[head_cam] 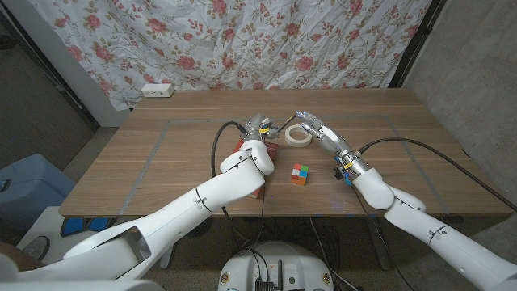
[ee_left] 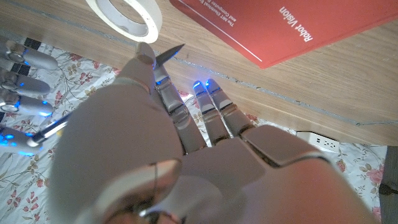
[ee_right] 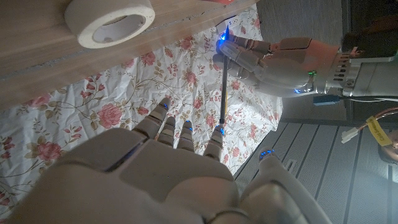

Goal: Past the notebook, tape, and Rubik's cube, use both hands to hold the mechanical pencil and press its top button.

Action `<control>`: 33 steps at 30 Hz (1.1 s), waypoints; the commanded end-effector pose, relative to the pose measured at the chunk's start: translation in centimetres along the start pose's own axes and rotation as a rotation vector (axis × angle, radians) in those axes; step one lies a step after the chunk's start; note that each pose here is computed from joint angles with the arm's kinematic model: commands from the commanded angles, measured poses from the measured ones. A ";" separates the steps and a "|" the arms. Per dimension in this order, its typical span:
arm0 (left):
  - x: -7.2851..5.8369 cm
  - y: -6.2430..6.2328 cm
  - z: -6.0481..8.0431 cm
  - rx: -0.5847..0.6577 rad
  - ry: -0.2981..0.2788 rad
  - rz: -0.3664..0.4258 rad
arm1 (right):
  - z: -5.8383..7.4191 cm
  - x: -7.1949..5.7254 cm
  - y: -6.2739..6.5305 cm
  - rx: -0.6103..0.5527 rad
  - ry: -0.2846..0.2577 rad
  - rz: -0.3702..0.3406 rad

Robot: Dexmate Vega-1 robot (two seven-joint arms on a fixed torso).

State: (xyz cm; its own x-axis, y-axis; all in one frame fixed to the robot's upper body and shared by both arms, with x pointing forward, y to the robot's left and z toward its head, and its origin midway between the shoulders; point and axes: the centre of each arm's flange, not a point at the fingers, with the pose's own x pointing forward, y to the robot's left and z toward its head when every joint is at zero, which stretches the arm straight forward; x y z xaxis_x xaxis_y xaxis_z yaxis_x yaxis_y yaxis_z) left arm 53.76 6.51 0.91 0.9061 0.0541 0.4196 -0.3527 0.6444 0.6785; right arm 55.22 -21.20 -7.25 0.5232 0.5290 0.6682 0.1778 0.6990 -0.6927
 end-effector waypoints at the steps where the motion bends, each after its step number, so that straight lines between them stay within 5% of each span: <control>1: 0.0 0.1 -0.2 0.005 0.007 -0.008 | -0.1 -0.3 -0.7 -0.009 0.010 -0.026; 33: -0.4 1.6 -1.4 0.052 0.033 0.003 | -0.1 -0.1 -1.5 0.036 0.039 -0.071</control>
State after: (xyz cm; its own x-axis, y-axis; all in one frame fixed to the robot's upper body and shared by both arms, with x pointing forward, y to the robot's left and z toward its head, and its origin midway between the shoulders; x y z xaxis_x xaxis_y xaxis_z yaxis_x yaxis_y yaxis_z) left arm 53.49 7.84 0.65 0.9140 0.0712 0.3993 -0.3520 0.6282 0.6938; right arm 54.93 -22.25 -6.60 0.5394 0.4698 0.6988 0.1903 0.7404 -0.6447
